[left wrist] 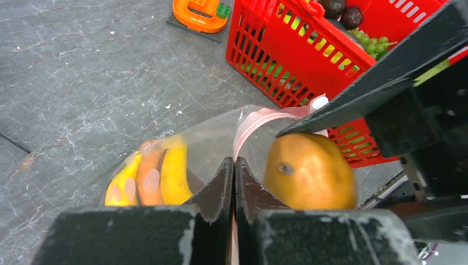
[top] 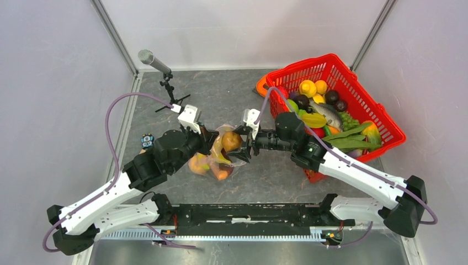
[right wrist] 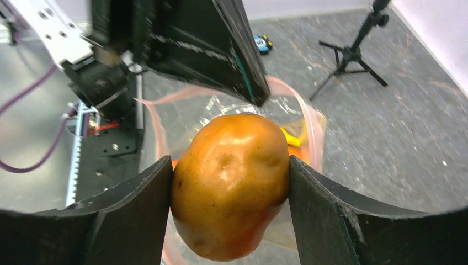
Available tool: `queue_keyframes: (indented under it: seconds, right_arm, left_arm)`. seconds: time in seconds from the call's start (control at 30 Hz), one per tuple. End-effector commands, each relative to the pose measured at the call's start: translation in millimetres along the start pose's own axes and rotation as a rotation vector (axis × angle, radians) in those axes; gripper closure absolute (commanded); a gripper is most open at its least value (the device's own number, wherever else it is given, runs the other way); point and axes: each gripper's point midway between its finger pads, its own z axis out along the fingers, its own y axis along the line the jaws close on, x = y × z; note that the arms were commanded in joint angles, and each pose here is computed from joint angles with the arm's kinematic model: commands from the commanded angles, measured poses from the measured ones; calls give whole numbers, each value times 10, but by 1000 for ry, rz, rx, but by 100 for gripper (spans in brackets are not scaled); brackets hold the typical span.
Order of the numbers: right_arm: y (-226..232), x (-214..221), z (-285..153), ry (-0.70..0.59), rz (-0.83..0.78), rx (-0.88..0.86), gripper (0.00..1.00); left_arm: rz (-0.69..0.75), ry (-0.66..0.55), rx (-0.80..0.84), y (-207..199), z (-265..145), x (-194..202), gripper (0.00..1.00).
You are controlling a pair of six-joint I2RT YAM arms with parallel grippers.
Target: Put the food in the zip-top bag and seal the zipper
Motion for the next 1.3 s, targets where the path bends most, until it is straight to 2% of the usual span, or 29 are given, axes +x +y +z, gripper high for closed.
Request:
queue_keyframes:
  seconds: [0.0,0.1,0.23,0.3,0.4,0.67,0.83,1.0,1.13,1.27]
  right_arm:
    - [-219,-58,1,33,-72,118,50]
    - [-269,-23,34,51,-80,144,46]
    - [-357,-77,101,39,-67,186,31]
    - [-428,-203,108,-30,-31,238,27]
    - [-369,-313,144,-114,0,209,22]
    - [-358,-300,210,-105,31,193,10]
    - [-322,-403,141,-149,32,191,10]
    - [-142,-664,-66,-270,-12,138,11]
    - [-200,-778,-324,-341,-48,226,10]
    - [-455,-827,-564,-356,-92,409,9]
  left_arm:
    - [-52,-81,30,-80,-102,-313,94]
    - [-60,-106,39,-85,-155,-384,94]
    - [-59,-113,35,-74,-182,-420,94]
    - [-61,-114,32,-67,-187,-423,94]
    - [-68,-125,20,-34,-205,-430,94]
    - [-60,-152,-32,102,-306,-494,94]
    - [-67,-152,-46,133,-307,-471,94]
    - [-74,-176,-67,191,-340,-500,94]
    - [-68,-161,-60,170,-305,-458,94]
    - [-68,-143,-39,111,-240,-407,94]
